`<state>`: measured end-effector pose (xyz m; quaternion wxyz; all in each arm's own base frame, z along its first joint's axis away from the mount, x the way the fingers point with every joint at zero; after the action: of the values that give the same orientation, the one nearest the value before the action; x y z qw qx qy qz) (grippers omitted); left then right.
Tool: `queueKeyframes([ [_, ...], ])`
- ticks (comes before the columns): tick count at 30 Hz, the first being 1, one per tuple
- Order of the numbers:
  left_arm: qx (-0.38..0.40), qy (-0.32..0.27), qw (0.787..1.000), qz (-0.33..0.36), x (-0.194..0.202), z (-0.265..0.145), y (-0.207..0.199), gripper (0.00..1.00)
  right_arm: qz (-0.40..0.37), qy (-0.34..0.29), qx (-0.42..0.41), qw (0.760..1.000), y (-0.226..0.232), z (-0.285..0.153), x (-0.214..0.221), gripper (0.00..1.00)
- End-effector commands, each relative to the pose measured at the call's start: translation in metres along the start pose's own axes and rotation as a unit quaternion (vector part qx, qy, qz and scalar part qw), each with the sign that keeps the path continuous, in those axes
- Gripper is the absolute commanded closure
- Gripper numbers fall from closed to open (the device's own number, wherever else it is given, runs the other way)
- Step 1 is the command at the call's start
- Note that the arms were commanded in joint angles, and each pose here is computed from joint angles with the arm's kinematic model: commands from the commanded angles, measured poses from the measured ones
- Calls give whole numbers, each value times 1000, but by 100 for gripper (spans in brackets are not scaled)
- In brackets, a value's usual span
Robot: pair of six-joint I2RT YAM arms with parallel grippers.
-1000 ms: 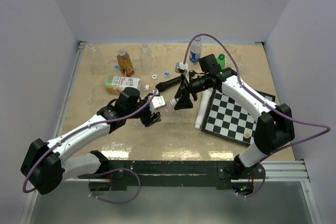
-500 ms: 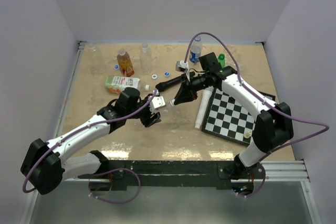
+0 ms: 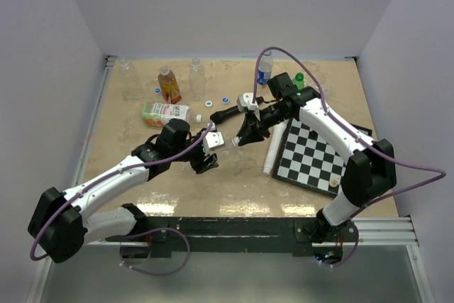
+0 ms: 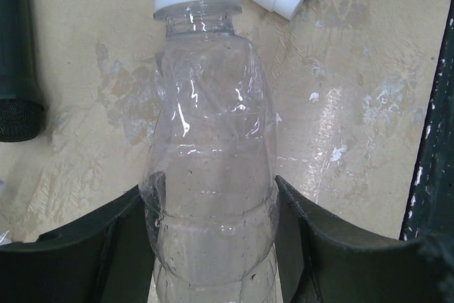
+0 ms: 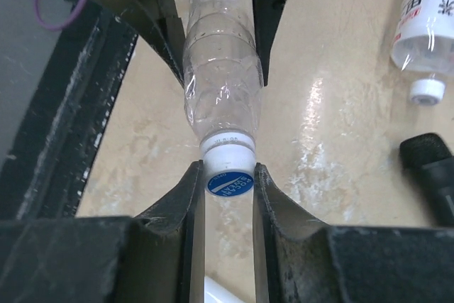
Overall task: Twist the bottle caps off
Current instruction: Unscrew the bottle cap from the plastic bottle.
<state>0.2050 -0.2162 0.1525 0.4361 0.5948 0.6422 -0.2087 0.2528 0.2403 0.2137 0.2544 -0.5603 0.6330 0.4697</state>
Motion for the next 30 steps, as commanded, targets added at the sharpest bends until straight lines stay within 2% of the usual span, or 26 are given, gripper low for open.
queueKeyframes([
  [1, -14, -25, 1000, 10, -13, -3, 8, 90, -143, 26, 9, 989, 9, -10, -6, 100],
  [5, -15, -28, 999, 10, -14, -4, 8, 90, -220, 38, 102, 969, -1, -16, -24, 100],
  [9, -14, -27, 999, 9, -14, -4, 8, 90, -275, 31, 153, 949, -3, -20, -35, 100],
  [15, -13, -31, 999, 11, -15, -4, 7, 89, -269, 39, 147, 951, 3, -18, -18, 100],
  [26, -13, -30, 999, 11, -15, -4, 7, 89, -246, 11, 120, 962, 15, -13, -20, 100],
  [28, -14, -30, 999, 11, -15, -4, 7, 89, -237, 8, 121, 964, 15, -13, -20, 97],
  [30, -14, -29, 999, 11, -15, -5, 7, 89, -230, 4, 121, 965, 16, -13, -22, 90],
])
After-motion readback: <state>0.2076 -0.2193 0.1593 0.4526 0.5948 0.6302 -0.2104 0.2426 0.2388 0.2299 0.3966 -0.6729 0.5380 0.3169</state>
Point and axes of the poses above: each gripper's point midway between its finger pads, its own z axis out along the fingers, its own y axis along the line the jaws close on, x = y × z, the point moved 4 cm from there along -z, back along the fingers, and after that the axes turned 13 degrees about z, right-handed, at the moved point
